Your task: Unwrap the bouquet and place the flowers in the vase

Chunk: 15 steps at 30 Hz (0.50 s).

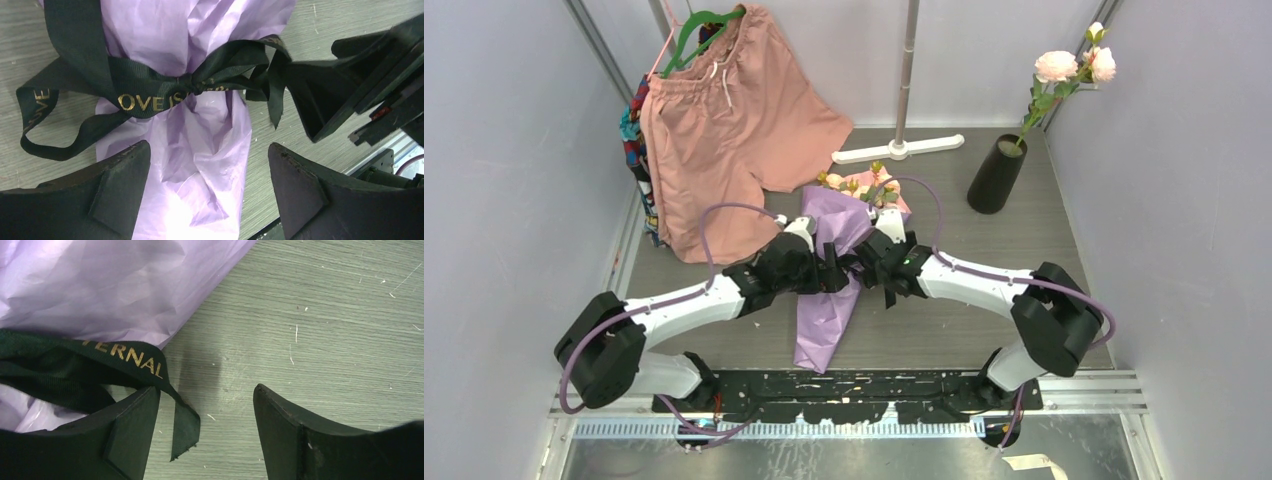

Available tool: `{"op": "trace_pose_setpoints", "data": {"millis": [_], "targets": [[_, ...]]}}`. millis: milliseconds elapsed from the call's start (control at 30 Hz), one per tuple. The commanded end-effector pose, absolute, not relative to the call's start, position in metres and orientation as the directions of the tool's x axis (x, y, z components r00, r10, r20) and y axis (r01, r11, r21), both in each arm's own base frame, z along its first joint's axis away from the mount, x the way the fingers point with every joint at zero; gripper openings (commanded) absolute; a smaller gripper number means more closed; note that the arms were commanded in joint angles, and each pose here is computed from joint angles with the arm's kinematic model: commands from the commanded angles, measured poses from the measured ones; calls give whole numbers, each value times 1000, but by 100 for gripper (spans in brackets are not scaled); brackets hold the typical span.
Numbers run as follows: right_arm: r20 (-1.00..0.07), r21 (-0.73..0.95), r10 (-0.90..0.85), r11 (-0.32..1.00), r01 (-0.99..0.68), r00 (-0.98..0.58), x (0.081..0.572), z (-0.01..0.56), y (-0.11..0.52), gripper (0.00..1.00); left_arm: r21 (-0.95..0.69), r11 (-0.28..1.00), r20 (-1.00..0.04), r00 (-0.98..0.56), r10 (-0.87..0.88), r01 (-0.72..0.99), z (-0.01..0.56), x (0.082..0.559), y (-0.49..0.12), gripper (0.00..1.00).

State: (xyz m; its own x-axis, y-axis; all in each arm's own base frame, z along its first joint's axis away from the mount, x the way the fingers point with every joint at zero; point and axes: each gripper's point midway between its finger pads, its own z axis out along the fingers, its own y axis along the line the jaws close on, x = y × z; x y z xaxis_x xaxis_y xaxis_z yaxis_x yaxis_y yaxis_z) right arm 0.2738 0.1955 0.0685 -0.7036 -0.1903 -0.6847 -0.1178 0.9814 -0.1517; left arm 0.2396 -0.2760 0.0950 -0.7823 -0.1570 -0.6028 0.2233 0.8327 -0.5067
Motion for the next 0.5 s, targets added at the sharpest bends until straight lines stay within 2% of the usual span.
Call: {"op": "trace_pose_setpoints", "data": {"millis": [0,67,133,233,333,467], "targets": [[-715,-106,-119,992,-61,-689,289,63,197,73,-549,804,-626,-750,-213,230,107,244,-282,87],[-707,-102,-114,993,-59,-698,291,56,198,71,-536,814,-630,-748,-210,224,104,244,-277,87],[-701,-99,-109,994,-55,-704,292,52,198,63,-526,822,-630,-749,-204,218,101,244,-275,84],[-696,-95,-102,994,-50,-710,293,47,198,46,-521,826,-626,-754,-199,215,97,244,-275,78],[-695,-91,-98,995,-48,-712,293,46,198,27,-526,824,-616,-762,-198,212,93,244,-278,75],[-703,-93,-94,995,-40,-705,293,50,194,7,-524,826,-607,-771,-194,205,88,244,-280,74]]}}
